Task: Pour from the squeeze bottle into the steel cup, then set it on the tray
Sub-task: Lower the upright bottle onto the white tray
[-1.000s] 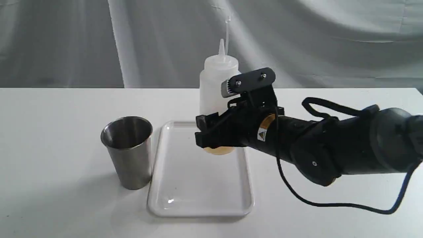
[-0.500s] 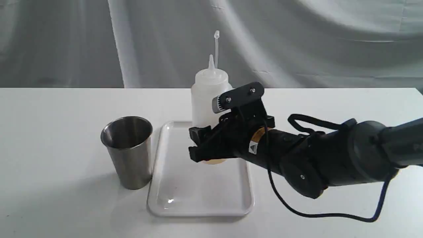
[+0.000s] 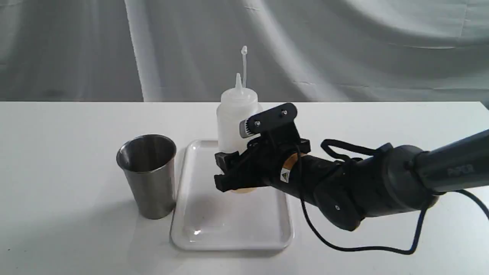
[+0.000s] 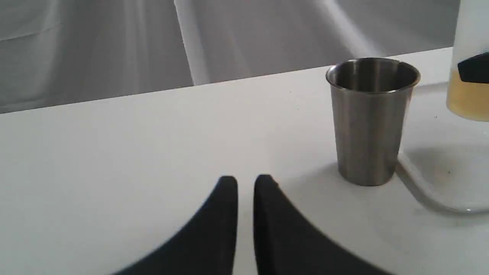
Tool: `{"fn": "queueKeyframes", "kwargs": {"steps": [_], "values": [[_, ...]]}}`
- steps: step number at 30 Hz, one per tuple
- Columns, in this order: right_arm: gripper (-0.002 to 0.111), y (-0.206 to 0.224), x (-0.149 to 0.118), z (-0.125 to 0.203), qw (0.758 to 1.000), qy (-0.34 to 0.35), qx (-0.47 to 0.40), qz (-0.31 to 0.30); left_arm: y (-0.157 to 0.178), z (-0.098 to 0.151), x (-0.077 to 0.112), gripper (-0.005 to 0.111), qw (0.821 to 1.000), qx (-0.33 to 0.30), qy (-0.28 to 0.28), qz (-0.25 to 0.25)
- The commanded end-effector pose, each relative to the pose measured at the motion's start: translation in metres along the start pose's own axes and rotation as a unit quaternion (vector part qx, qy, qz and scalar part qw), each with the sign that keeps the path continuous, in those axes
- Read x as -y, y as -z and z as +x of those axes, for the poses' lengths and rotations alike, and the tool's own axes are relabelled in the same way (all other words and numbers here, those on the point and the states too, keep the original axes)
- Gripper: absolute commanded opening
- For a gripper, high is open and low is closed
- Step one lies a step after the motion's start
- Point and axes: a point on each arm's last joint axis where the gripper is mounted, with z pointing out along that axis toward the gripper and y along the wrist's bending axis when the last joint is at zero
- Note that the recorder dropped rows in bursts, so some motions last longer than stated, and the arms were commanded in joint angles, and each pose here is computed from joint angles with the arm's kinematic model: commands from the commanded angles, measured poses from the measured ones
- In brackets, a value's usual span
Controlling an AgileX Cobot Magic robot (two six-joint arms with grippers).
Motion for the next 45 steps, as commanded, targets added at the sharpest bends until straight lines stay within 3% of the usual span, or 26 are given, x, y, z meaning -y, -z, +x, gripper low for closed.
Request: {"fn": "queueKeyframes", "kwargs": {"steps": [1, 45], "values": [[0.039, -0.008, -0.001, -0.014, 1.000, 0.012, 0.021, -0.005, 0.000, 0.001, 0.000, 0.008, 1.000, 0.004, 0.000, 0.001], [0.039, -0.021, -0.009, 0.007, 0.998, 0.030, -0.053, -0.011, 0.000, 0.001, 0.000, 0.008, 1.000, 0.004, 0.000, 0.001]]}}
